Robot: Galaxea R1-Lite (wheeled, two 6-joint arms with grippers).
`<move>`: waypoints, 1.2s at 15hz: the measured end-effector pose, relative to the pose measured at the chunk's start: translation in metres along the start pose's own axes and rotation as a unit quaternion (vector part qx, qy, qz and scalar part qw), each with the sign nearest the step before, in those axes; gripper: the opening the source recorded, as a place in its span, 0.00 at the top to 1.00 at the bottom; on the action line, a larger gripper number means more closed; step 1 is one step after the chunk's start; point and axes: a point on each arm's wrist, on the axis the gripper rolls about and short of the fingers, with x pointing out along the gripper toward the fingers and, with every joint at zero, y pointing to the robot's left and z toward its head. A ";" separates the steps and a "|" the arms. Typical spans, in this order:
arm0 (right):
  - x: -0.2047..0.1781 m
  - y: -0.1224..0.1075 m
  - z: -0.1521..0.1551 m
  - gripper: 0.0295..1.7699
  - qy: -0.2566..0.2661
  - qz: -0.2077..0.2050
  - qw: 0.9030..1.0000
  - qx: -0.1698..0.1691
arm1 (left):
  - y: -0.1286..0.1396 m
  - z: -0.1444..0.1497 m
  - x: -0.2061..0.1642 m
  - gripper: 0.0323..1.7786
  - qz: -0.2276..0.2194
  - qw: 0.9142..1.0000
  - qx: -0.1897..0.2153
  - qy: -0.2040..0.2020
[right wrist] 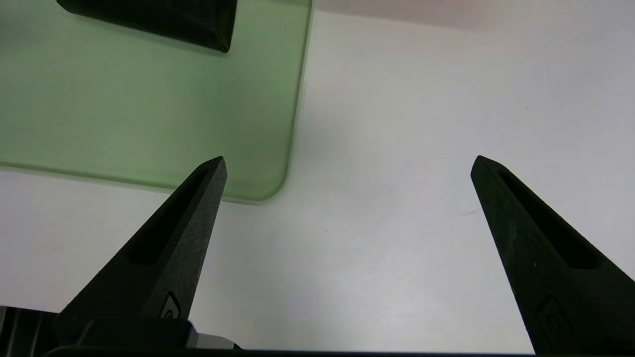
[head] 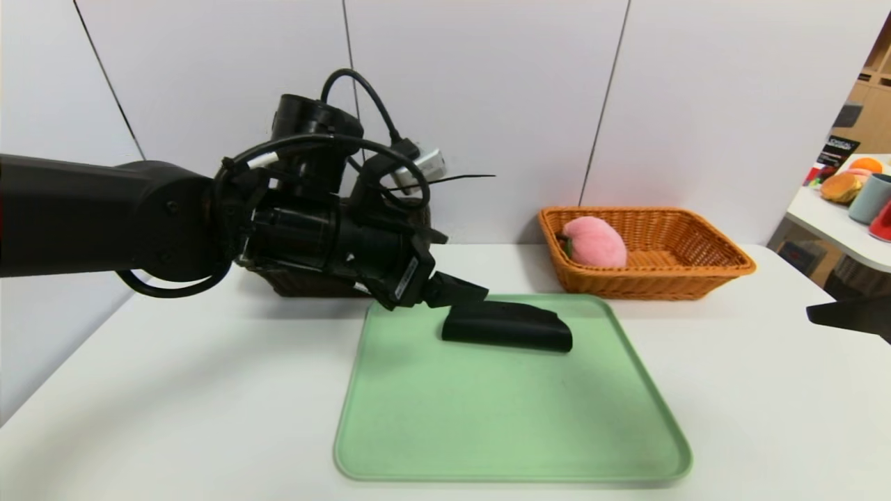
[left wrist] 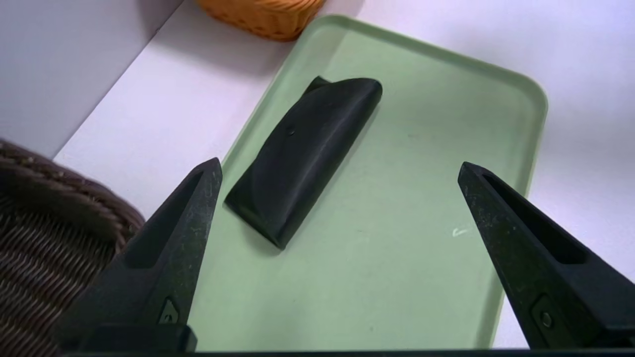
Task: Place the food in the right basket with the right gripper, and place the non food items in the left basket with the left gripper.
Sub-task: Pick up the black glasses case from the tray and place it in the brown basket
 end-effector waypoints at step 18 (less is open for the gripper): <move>-0.004 -0.005 0.007 0.04 -0.031 -0.005 0.999 0.042 | -0.001 -0.033 0.097 0.05 -0.131 0.991 0.021 -0.016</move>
